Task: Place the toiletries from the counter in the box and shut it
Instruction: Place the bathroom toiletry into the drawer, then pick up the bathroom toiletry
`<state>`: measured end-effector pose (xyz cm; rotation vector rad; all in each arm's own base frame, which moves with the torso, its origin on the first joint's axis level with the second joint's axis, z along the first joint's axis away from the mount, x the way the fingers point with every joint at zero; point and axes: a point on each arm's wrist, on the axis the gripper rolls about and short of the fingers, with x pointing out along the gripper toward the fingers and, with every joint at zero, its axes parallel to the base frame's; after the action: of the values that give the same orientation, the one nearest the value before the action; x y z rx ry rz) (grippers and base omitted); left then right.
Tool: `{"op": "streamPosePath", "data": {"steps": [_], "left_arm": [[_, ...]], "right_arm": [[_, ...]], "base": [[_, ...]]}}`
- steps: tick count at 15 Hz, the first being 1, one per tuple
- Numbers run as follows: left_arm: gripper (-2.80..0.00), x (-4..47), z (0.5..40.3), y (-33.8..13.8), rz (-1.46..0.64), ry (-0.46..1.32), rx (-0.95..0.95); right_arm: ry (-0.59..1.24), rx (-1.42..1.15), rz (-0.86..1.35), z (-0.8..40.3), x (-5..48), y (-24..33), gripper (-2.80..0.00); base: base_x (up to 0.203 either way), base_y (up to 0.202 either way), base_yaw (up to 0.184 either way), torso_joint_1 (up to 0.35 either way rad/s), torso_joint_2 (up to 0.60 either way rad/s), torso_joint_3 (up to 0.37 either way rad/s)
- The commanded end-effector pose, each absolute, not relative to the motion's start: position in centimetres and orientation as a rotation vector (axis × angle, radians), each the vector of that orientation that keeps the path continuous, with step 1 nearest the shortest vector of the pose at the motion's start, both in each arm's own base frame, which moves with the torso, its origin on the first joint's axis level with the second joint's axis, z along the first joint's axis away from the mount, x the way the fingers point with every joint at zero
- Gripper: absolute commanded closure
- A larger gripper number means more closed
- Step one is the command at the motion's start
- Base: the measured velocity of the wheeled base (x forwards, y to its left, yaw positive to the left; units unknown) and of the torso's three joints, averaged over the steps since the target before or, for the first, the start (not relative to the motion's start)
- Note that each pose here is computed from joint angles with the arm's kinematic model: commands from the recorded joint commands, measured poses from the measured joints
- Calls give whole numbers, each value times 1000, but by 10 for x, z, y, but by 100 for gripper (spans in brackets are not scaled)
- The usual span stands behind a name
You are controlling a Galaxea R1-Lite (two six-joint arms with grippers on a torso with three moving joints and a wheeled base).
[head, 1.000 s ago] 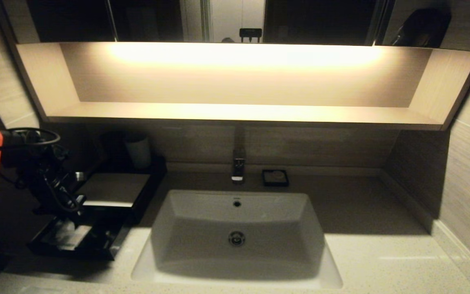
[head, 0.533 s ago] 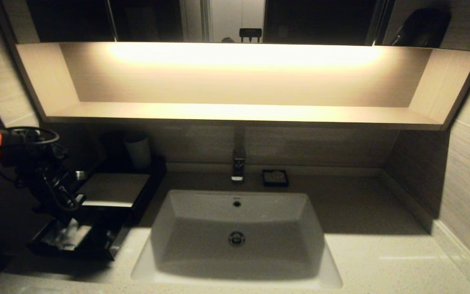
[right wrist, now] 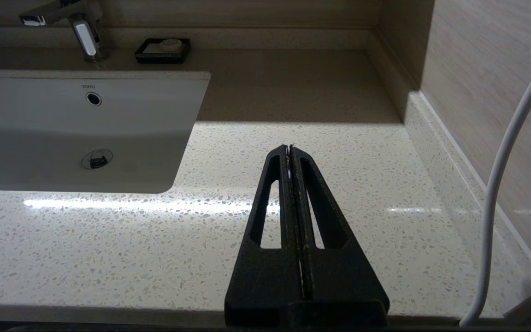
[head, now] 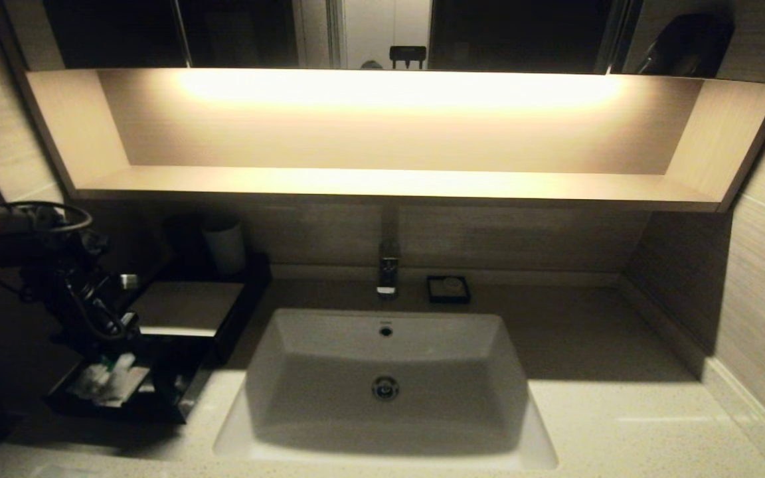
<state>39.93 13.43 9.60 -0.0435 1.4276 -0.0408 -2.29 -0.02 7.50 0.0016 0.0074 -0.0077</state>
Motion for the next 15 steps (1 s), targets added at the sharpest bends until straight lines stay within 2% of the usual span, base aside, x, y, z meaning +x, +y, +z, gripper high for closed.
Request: {"op": "streamPosePath", "data": {"steps": [1, 10, 11, 12, 15], "left_arm": [[-280, 396, 106, 133, -41, 1417, -43], [-280, 375, 155, 124, -86, 1325, -77], [-199, 370, 164, 122, -103, 1311, -90], [0, 364, 174, 120, -117, 1302, -99], [0, 340, 204, 111, -134, 1292, -107]], "right_arm": [[8, 2, -8, 75, -23, 0, 0], [8, 2, -8, 75, -23, 0, 0], [8, 2, -8, 75, -23, 0, 0], [8, 2, -8, 75, -23, 0, 0], [8, 2, -8, 75, -23, 0, 0]], "base": [[0, 0, 0, 0, 0, 0], [0, 0, 0, 0, 0, 0], [0, 0, 0, 0, 0, 0], [0, 0, 0, 0, 0, 0], [0, 0, 0, 0, 0, 0]]}}
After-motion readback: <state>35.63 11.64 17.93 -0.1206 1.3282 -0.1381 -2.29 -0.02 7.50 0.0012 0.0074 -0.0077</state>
